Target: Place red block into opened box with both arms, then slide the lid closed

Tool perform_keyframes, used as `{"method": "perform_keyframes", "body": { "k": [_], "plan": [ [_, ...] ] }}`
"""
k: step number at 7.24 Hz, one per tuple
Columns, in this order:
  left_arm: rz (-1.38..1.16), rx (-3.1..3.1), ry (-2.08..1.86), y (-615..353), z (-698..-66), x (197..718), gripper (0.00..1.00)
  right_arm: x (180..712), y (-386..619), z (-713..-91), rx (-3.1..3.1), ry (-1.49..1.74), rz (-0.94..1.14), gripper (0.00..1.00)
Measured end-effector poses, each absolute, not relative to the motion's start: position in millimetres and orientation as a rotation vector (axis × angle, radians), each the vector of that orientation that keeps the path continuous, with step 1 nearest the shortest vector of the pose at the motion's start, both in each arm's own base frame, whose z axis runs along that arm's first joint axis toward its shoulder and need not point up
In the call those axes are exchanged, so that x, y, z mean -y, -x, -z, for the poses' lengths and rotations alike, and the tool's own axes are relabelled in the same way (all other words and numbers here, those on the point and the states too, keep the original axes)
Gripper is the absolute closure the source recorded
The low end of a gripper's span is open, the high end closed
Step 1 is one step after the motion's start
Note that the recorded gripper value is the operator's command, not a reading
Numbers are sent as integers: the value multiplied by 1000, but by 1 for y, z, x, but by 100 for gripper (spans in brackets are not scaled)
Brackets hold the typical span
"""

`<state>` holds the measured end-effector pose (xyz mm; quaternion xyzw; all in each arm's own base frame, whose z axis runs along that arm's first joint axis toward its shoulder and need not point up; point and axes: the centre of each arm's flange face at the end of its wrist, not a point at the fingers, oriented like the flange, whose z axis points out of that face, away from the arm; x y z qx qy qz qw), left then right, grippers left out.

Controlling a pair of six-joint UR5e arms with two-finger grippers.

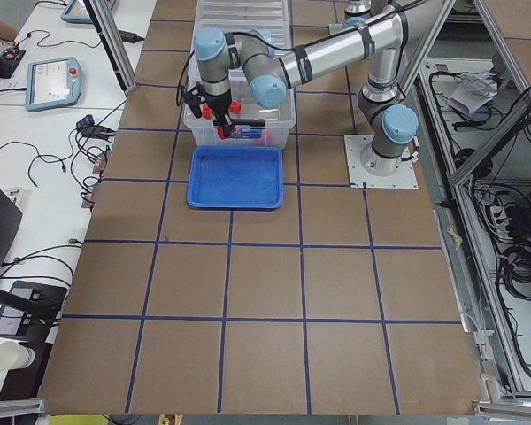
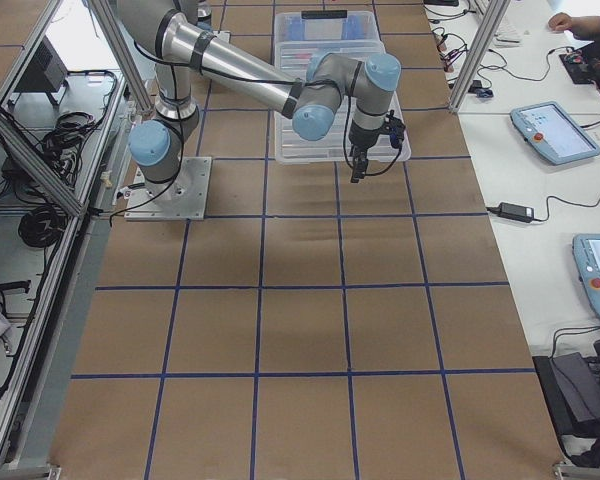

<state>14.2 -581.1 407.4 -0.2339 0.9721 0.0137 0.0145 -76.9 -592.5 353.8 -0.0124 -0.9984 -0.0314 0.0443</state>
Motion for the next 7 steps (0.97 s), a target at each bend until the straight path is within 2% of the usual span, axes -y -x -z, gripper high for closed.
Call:
{"method": "perform_keyframes", "body": {
  "k": [1,3,5,7],
  "plan": [
    [-41,-3038,616,26,-431,576,93,594,80,-354,3032,18,88,0],
    [-83,-3060,386,106,-427,563,98,594,86,-354,3021,10,85,0],
    [-160,-3071,262,137,-381,549,99,594,90,-354,3022,5,85,0],
    [-117,-3103,179,143,-329,541,99,593,90,-362,3020,7,69,0]
  ]
}}
